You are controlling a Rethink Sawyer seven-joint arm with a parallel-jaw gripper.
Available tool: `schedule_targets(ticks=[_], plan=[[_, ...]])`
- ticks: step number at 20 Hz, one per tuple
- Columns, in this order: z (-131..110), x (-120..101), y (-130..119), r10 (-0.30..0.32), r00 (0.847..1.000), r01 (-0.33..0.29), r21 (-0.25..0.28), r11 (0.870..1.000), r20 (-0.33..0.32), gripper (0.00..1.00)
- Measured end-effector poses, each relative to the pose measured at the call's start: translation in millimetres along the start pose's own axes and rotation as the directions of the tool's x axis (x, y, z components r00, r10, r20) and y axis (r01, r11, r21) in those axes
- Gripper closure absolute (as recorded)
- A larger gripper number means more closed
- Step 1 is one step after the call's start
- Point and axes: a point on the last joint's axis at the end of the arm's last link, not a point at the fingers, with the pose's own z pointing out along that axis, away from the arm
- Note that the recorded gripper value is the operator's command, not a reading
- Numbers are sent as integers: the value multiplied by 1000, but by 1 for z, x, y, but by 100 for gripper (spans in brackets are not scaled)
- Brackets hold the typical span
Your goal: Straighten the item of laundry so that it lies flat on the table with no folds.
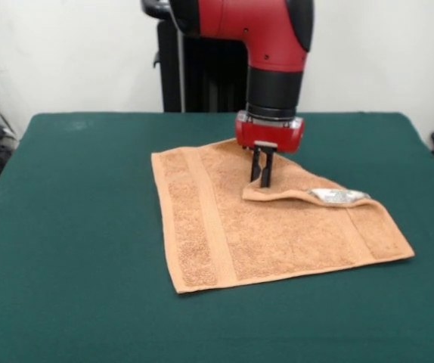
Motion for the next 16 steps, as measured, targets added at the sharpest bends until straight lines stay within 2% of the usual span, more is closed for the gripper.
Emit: schedule_targets(ticks=[8,16], plan=[[-3,10,6,-10,1000,10,-6,1000,22,100],[-15,49,38,-13,1000,13,-6,1000,-1,100]])
